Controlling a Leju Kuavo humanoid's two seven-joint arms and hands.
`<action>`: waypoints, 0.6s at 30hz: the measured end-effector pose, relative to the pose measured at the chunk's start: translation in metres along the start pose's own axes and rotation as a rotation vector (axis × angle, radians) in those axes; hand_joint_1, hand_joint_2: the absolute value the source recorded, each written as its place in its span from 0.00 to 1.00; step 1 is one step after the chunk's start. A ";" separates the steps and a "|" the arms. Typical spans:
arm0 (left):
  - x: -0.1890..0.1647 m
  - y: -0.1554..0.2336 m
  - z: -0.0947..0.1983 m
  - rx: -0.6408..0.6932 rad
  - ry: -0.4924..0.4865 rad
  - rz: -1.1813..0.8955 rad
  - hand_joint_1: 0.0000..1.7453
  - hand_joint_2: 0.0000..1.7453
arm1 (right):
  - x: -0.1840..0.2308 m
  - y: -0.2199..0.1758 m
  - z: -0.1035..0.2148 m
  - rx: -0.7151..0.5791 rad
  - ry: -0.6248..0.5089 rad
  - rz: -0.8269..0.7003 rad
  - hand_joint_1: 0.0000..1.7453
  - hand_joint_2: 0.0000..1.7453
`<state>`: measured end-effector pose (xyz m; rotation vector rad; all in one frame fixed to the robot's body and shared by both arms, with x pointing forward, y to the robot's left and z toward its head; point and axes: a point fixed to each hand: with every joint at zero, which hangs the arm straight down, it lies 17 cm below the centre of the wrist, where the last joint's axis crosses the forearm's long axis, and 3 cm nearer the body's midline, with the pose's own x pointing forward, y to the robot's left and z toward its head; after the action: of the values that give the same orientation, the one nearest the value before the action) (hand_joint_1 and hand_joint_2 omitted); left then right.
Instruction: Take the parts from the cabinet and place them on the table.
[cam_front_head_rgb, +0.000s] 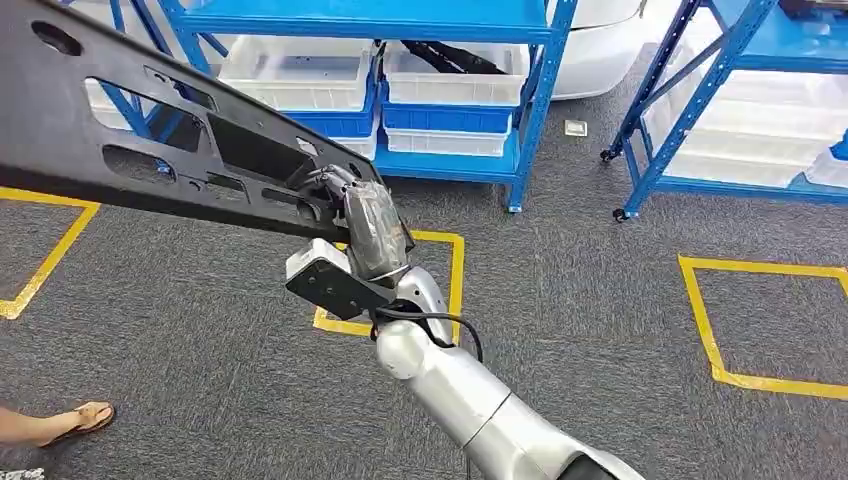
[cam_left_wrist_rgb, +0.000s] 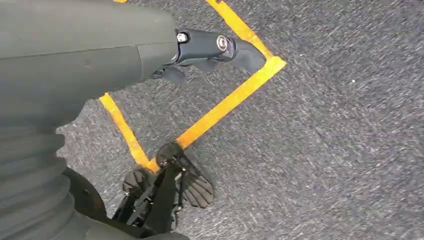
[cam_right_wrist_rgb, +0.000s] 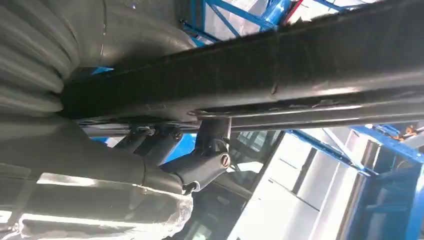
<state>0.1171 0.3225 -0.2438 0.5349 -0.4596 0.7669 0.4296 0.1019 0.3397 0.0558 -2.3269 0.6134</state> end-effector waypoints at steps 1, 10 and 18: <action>0.000 0.000 0.000 0.000 0.001 -0.001 0.00 1.00 | 0.000 0.000 0.000 0.000 0.000 -0.001 1.00 1.00; 0.000 0.002 -0.001 0.003 0.001 -0.001 0.00 1.00 | 0.002 0.001 0.000 -0.001 0.000 -0.006 1.00 1.00; 0.002 0.002 -0.002 0.004 -0.003 0.000 0.00 1.00 | 0.003 0.000 -0.002 -0.002 -0.005 -0.004 1.00 1.00</action>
<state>0.1174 0.3261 -0.2436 0.5399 -0.4611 0.7668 0.4287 0.1037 0.3431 0.0607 -2.3316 0.6095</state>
